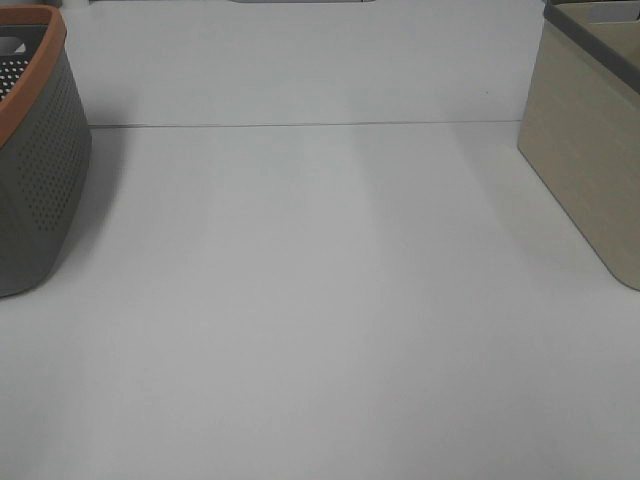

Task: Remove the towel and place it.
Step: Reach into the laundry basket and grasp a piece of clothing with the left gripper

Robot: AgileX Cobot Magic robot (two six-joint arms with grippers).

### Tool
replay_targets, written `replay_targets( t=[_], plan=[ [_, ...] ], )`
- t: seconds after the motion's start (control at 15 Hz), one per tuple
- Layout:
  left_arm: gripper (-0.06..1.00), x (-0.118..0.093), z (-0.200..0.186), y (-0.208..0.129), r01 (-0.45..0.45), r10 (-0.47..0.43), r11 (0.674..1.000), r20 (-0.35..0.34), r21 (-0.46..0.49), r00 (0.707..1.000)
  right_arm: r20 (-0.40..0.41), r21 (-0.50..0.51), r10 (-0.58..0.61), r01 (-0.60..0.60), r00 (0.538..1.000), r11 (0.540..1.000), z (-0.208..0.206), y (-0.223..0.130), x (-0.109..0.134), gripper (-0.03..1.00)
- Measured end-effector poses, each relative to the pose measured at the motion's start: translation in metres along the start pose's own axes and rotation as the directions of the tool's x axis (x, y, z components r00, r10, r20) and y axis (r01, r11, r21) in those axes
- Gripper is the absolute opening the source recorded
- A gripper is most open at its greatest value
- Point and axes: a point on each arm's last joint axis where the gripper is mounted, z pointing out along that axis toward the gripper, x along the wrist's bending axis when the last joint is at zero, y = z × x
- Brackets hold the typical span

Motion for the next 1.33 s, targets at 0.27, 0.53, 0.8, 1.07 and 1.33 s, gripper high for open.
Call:
replay_targets(
  t=[0.27,0.53,0.8,1.07,1.33],
  plan=[
    [0.67,0.000,0.000,0.000,0.000,0.000,1.000,0.000,0.000,1.000,0.000,0.000,0.000,0.000,1.000,1.000,0.000,0.000,0.000,0.76],
    [0.67,0.000,0.000,0.000,0.000,0.000,1.000,0.000,0.000,1.000,0.000,0.000,0.000,0.000,1.000,1.000,0.000,0.000,0.000,0.76],
    [0.67,0.000,-0.004,0.008,-0.004,0.003,0.999,-0.007,-0.042,1.000,0.000,0.000,0.000,0.000,1.000,1.000,0.000,0.000,0.000,0.76],
    [0.67,0.003,0.011,0.037,-0.019,0.019,0.998,-0.007,0.059,1.000,0.000,0.000,0.000,0.000,1.000,1.000,0.000,0.000,0.000,0.76],
    [0.67,0.007,0.033,0.075,-0.064,0.065,0.990,-0.011,0.124,0.998,0.000,0.000,0.000,0.000,1.000,1.000,0.000,0.000,0.000,0.76]
  ],
)
